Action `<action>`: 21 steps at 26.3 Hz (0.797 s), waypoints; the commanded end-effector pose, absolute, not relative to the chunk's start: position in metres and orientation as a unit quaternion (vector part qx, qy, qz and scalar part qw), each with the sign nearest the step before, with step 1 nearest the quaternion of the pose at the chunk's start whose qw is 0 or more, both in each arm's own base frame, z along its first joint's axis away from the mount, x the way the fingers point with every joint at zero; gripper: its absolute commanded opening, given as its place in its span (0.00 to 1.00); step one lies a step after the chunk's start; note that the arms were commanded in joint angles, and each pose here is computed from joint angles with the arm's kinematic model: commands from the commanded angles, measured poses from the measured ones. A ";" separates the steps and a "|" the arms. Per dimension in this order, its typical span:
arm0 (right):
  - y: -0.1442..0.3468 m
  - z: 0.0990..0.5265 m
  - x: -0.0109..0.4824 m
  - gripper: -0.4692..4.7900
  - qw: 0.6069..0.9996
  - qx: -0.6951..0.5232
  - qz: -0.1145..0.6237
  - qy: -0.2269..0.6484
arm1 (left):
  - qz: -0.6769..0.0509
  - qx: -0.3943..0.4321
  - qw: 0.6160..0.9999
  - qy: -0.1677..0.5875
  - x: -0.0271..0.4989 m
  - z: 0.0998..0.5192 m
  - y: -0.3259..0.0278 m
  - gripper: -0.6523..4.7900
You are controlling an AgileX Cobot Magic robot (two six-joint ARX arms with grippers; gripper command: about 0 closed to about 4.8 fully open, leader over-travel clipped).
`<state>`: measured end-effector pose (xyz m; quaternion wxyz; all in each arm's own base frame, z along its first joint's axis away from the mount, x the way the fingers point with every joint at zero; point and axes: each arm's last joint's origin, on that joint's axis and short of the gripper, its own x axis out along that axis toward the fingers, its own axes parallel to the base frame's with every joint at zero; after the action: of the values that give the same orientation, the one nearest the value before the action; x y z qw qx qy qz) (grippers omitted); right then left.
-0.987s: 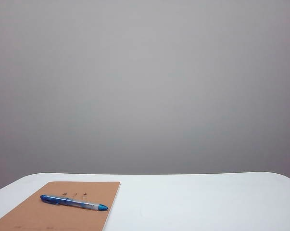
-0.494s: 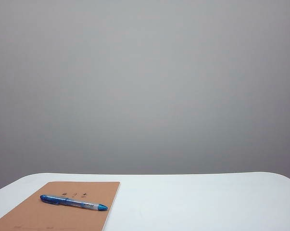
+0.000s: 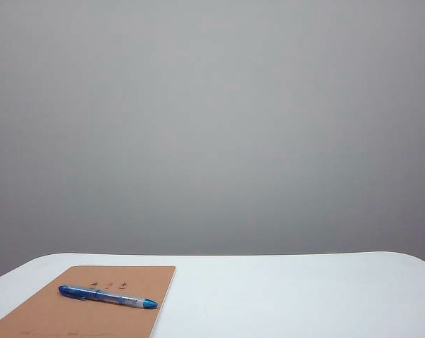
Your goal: Pick up a pen on the table and place it on the notebook.
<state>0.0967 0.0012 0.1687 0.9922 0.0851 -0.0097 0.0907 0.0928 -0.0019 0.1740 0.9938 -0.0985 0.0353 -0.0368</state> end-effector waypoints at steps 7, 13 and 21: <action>-0.002 0.149 0.096 0.08 0.991 0.106 0.026 0.080 | 0.063 -0.091 0.993 0.043 0.092 0.171 0.004 0.11; -0.006 0.146 0.096 0.08 0.992 0.081 -0.050 0.087 | 0.063 -0.080 0.993 0.055 0.093 0.166 0.004 0.11; -0.006 0.146 0.096 0.08 0.994 0.056 -0.034 0.092 | 0.044 -0.023 0.995 0.085 0.096 0.148 0.003 0.11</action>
<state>0.0956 -0.0056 0.1477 0.9937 0.0578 0.0893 -0.0352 0.0957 0.0031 0.1498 0.9949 -0.0332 0.0819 0.0488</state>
